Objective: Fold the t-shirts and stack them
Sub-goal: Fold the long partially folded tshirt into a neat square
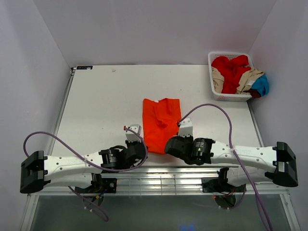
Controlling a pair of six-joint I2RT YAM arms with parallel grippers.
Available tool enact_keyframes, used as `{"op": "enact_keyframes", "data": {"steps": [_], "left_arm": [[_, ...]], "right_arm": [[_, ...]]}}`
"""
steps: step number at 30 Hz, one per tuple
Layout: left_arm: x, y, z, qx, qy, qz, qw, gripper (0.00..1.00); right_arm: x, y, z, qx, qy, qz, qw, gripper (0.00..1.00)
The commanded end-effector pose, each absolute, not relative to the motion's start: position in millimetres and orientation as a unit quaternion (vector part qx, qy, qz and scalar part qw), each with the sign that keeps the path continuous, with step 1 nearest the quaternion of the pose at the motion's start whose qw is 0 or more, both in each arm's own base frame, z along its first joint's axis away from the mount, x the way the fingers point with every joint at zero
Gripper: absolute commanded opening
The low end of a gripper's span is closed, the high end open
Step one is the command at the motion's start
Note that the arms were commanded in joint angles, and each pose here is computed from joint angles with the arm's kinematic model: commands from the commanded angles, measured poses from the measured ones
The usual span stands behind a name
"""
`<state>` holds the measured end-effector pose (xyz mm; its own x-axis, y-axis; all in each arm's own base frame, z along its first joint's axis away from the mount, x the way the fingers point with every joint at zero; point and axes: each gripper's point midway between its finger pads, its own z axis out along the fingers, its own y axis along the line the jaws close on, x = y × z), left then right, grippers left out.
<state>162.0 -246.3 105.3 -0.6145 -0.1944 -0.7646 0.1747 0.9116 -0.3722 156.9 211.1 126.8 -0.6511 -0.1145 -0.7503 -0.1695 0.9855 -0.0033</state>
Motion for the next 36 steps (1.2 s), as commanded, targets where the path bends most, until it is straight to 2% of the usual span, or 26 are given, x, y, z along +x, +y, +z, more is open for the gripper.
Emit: {"op": "enact_keyframes", "data": {"steps": [1, 6, 16, 21, 24, 36], "left_arm": [[151.9, -243.9, 107.3, -0.012, 0.874, -0.220, 0.433, 0.00], [156.0, -243.1, 113.2, -0.019, 0.869, -0.207, 0.450, 0.00], [192.5, -233.6, 170.6, -0.041, 0.809, -0.163, 0.564, 0.00], [200.1, -239.3, 174.0, -0.026, 0.786, -0.166, 0.595, 0.00], [205.2, -250.6, 181.6, -0.026, 0.768, -0.180, 0.614, 0.00], [236.0, -252.7, 165.8, -0.031, 0.754, -0.126, 0.644, 0.00]], "right_arm": [[148.1, 205.2, 136.4, -0.056, 0.904, 0.016, 0.424, 0.08], [153.9, 213.6, 141.5, -0.055, 0.896, -0.014, 0.441, 0.08], [185.5, 212.3, 189.2, -0.018, 0.854, -0.026, 0.519, 0.08], [200.4, 203.1, 203.9, -0.003, 0.836, -0.045, 0.547, 0.08], [210.5, 203.7, 203.8, -0.004, 0.828, -0.057, 0.557, 0.08], [267.7, 219.5, 183.0, -0.031, 0.815, -0.083, 0.573, 0.08]]}}
